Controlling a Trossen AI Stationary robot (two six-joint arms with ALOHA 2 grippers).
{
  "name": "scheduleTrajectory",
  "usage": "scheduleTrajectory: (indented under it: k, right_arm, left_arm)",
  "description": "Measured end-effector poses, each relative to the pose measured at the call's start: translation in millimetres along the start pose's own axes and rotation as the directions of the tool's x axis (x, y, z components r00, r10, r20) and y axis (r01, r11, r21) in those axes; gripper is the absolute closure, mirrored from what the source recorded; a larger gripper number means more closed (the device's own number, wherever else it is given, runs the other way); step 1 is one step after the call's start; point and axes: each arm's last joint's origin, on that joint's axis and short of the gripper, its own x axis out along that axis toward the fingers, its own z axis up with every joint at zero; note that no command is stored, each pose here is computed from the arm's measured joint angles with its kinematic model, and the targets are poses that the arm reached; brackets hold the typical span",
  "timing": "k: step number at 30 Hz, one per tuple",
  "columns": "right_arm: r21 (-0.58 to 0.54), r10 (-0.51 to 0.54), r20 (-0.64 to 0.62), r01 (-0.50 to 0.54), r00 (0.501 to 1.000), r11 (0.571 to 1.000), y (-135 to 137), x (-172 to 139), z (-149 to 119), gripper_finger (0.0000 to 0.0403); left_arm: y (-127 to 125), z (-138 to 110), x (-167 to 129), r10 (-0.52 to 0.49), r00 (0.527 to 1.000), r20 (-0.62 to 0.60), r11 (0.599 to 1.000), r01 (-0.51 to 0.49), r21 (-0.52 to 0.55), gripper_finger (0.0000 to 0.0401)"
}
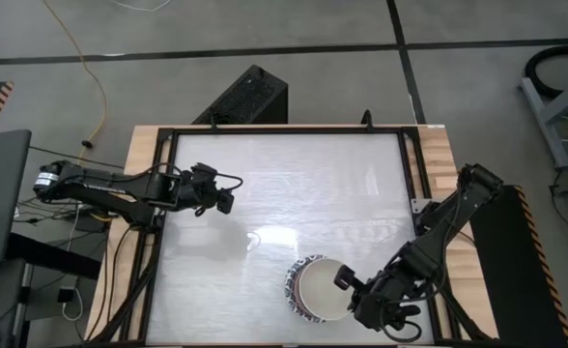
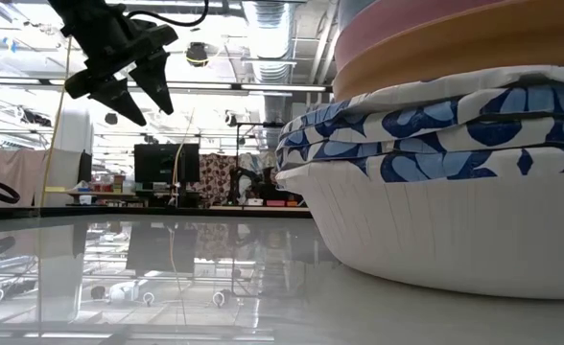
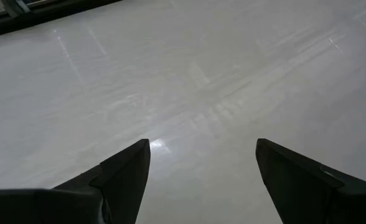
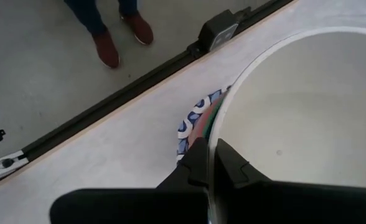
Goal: Nest bowls inside each other
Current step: Stack the white bowl on top of the green bowl
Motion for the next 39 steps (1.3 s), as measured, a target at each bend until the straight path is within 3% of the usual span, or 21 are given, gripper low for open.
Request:
scheduleTrajectory:
  k: [12,23,39]
  right_arm:
    - [-0.050,0.024,-0.029,-0.025,0.999,0.998,0,-7,-6,0.0392]
    - [-0.007,-0.032,0.113,0.033,0.993,0.999,-4,-4,-29,0.0392]
    - [-0.040,0.050,0.122,-0.045,0.991,0.998,-20,0,-35,0.0389]
  left_arm:
    - [0,0,0,0.000,1.000,0.000,1.000,0.000,-0.023,0.0120]
    - [0,0,0,0.008,1.000,0.010,0.999,-0.007,-0.033,0.0120]
    - [0,0,0,0.007,1.000,0.009,1.000,-0.007,-0.026,0.0120]
